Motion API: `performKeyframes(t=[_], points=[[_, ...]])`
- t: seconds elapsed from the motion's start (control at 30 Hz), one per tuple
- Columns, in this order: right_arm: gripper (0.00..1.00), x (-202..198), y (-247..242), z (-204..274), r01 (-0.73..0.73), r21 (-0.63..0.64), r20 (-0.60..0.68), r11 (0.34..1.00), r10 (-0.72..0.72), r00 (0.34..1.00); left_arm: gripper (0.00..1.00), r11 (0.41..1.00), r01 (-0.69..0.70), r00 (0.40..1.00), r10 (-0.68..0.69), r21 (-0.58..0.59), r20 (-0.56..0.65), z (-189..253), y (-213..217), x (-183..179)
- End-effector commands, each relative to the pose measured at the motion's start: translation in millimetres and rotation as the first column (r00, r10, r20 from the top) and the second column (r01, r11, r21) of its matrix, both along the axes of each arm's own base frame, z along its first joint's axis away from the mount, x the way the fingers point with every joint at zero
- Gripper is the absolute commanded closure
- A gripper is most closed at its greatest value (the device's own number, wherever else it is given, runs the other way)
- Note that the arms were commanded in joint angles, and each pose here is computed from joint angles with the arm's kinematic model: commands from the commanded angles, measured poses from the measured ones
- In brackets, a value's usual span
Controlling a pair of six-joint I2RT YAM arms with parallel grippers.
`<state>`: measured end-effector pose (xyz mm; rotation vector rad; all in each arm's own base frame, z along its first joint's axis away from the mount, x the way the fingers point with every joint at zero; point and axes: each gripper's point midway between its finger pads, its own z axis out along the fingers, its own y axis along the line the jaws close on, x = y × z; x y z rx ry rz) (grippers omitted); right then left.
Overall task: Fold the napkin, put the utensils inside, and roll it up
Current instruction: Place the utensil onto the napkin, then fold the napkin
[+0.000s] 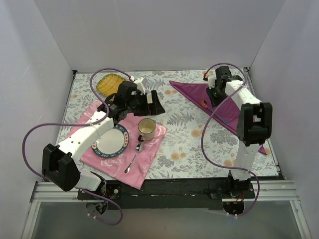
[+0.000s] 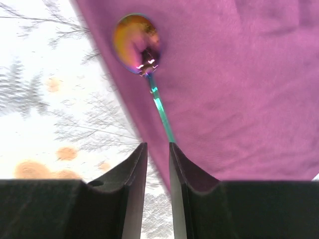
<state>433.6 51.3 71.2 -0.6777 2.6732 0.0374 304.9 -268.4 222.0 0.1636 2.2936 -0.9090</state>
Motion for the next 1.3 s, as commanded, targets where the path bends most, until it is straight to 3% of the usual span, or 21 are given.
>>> performKeyframes(t=[0.0,0.17,0.3,0.4,0.6,0.63,0.67,0.77,0.8,0.87,0.97,1.07,1.13,1.27], points=[[0.69,-23,48,63,0.053,0.208,0.154,0.977,-0.086,0.984,0.03,0.994,-0.023,0.999,0.027,-0.104,0.034,43,-11,11],[0.75,-70,72,73,0.159,0.404,0.091,0.901,-0.213,0.973,0.07,0.982,-0.022,1.0,0.018,-0.189,-0.024,51,-39,32],[0.74,-115,86,53,0.175,0.469,-0.02,0.866,-0.188,0.982,0.08,0.969,-0.077,0.997,0.074,-0.235,-0.022,62,-64,68],[0.63,-125,84,60,0.175,0.471,0.005,0.865,-0.201,0.98,0.1,0.961,-0.134,0.991,0.133,-0.242,-0.019,61,-80,99],[0.57,-126,75,89,0.17,0.495,0.126,0.852,-0.264,0.956,0.21,0.93,-0.267,0.963,0.27,-0.252,-0.024,22,-108,163],[0.58,-127,74,87,0.176,0.502,0.13,0.846,-0.276,0.952,0.23,0.918,-0.264,0.959,0.282,-0.295,0.021,35,-115,175],[0.57,-123,77,99,0.15,0.534,0.178,0.832,-0.284,0.942,0.26,0.919,-0.279,0.956,0.294,-0.28,0.011,10,-122,186],[0.57,-122,80,107,0.176,0.582,0.178,0.794,-0.335,0.925,0.31,0.898,-0.301,0.942,0.332,-0.321,0.046,14,-135,215],[0.57,-120,78,107,0.189,0.581,0.178,0.792,-0.351,0.919,0.32,0.904,-0.316,0.941,0.338,-0.288,0.03,-16,-140,225],[0.58,-113,71,108,0.225,0.559,0.189,0.798,-0.387,0.902,0.33,0.886,-0.364,0.917,0.395,-0.287,0.054,-14,-140,244],[0.55,-94,60,104,0.241,0.509,0.248,0.827,-0.409,0.878,0.43,0.874,-0.432,0.885,0.459,-0.224,0.083,-40,-131,257],[0.52,-63,56,104,0.224,0.483,0.335,0.846,-0.416,0.846,0.42,0.884,-0.409,0.856,0.457,-0.225,0.241,-7,-128,255],[0.51,-36,58,103,0.215,0.471,0.391,0.855,-0.421,0.818,0.39,0.897,-0.389,0.849,0.438,-0.212,0.297,12,-124,253],[0.51,1,93,103,0.107,0.393,0.463,0.913,-0.297,0.835,0.36,0.91,-0.379,0.845,0.414,-0.166,0.34,44,-109,242]])
